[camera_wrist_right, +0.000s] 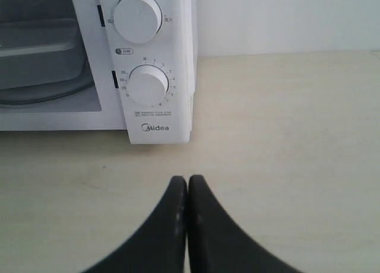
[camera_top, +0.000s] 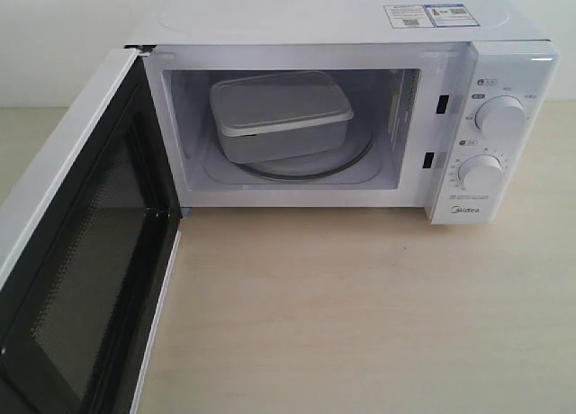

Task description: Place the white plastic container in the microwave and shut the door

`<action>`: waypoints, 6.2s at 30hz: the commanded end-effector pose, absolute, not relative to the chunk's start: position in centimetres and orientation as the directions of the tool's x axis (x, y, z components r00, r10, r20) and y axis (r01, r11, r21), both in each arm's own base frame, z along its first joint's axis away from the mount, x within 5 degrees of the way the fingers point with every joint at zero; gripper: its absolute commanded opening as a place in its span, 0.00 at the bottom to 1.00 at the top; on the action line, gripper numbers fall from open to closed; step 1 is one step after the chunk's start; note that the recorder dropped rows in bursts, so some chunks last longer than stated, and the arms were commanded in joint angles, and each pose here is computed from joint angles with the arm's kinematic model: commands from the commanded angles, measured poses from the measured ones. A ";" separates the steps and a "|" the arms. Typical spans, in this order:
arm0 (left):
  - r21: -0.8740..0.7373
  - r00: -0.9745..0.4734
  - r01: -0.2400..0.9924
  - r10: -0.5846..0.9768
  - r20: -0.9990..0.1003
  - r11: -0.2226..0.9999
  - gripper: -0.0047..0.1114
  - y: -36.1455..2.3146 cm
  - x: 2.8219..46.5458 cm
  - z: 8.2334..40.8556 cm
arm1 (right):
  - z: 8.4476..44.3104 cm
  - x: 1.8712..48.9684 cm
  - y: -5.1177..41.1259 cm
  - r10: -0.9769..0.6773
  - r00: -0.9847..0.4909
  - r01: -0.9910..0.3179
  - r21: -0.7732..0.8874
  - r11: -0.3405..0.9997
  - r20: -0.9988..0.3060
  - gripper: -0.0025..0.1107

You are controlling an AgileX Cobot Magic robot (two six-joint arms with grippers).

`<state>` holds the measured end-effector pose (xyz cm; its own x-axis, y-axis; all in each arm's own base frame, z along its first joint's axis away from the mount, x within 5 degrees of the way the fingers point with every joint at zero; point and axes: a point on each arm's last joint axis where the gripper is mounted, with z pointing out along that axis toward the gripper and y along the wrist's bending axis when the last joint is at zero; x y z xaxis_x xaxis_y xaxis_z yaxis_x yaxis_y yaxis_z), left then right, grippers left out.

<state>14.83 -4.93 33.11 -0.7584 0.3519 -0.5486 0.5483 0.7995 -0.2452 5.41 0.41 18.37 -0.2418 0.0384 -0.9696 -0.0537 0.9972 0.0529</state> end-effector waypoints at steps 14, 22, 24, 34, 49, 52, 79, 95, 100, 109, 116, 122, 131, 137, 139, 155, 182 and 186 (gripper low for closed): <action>-0.302 -0.641 0.683 0.346 -0.685 0.665 0.08 -8.5 14.7 34.3 | 18.4 5.4 0.4 0.037 -0.234 -0.052 0.051 0.997 -0.971 0.02; -0.302 -0.593 0.720 0.328 -0.736 0.624 0.08 -10.4 15.4 34.4 | 18.4 5.4 0.4 0.037 -0.234 -0.052 0.051 0.997 -0.971 0.02; -0.302 -0.593 0.712 0.313 -0.742 0.634 0.08 -10.8 16.1 34.2 | 18.4 5.4 0.4 0.037 -0.234 -0.052 0.051 0.997 -0.971 0.02; -0.045 -0.508 0.716 0.477 -0.717 0.696 0.08 -9.0 15.4 38.9 | 18.4 5.4 0.4 0.037 -0.234 -0.052 0.051 0.997 -0.971 0.02; 0.166 -0.686 0.599 0.609 -0.399 0.783 0.08 -5.9 16.6 35.0 | 18.4 5.4 0.4 0.037 -0.234 -0.052 0.051 0.997 -0.971 0.02; 0.100 -0.676 0.652 0.636 -0.372 0.751 0.08 -6.6 16.8 33.7 | 18.4 5.4 0.4 0.037 -0.234 -0.052 0.051 0.997 -0.971 0.02; -0.191 -0.539 0.788 0.505 -0.674 0.585 0.08 -13.2 17.9 33.6 | 18.4 5.4 0.4 0.031 -0.241 -0.052 0.045 0.998 -0.970 0.02; -0.271 -0.518 0.822 0.460 -0.721 0.501 0.08 -14.7 18.7 33.3 | 18.4 5.4 0.4 0.033 -0.240 -0.052 0.047 0.998 -0.970 0.02; -0.284 -0.512 0.837 0.490 -0.705 0.467 0.08 -14.6 18.0 33.4 | 18.4 5.4 0.4 0.033 -0.240 -0.052 0.047 0.998 -0.970 0.02; -0.206 -0.422 0.867 0.447 -0.789 0.454 0.08 -13.4 15.5 36.1 | 18.4 5.4 0.4 0.033 -0.240 -0.052 0.047 0.998 -0.970 0.02; -0.185 -0.396 0.874 0.440 -0.806 0.449 0.08 -13.0 14.7 36.8 | 20.6 5.6 0.3 0.023 0.005 -0.051 0.023 0.998 -1.000 0.02; -0.182 -0.394 0.875 0.441 -0.807 0.449 0.08 -13.0 14.7 36.8 | 22.7 5.4 0.2 0.087 0.234 -0.060 0.075 0.995 -0.968 0.02; -0.152 -0.361 0.877 0.416 -0.834 0.456 0.08 -12.5 14.0 37.6 | 26.2 4.5 0.2 0.449 0.248 -0.168 0.419 0.892 -0.858 0.02; -0.138 -0.353 0.870 0.403 -0.844 0.473 0.08 -12.5 14.2 37.7 | 32.8 2.2 0.2 0.348 0.182 -0.134 0.327 0.935 -0.920 0.02; -0.138 -0.353 0.870 0.403 -0.844 0.473 0.08 -12.5 14.2 37.7 | 34.8 2.1 0.3 0.284 0.081 -0.109 0.275 0.955 -0.955 0.02; -0.149 -0.362 0.872 0.409 -0.838 0.467 0.08 -12.5 14.1 37.7 | 37.4 10.1 5.0 0.171 -0.502 -0.387 0.397 0.832 -0.848 0.02; -0.160 -0.373 0.866 0.399 -0.838 0.474 0.08 -12.5 14.1 37.7 | 28.9 16.7 14.8 0.144 -0.342 -0.397 0.281 0.874 -0.929 0.02; -0.160 -0.373 0.866 0.399 -0.838 0.474 0.08 -12.5 14.1 37.7 | 27.7 16.7 16.7 0.109 -0.223 -0.309 0.176 0.935 -0.969 0.02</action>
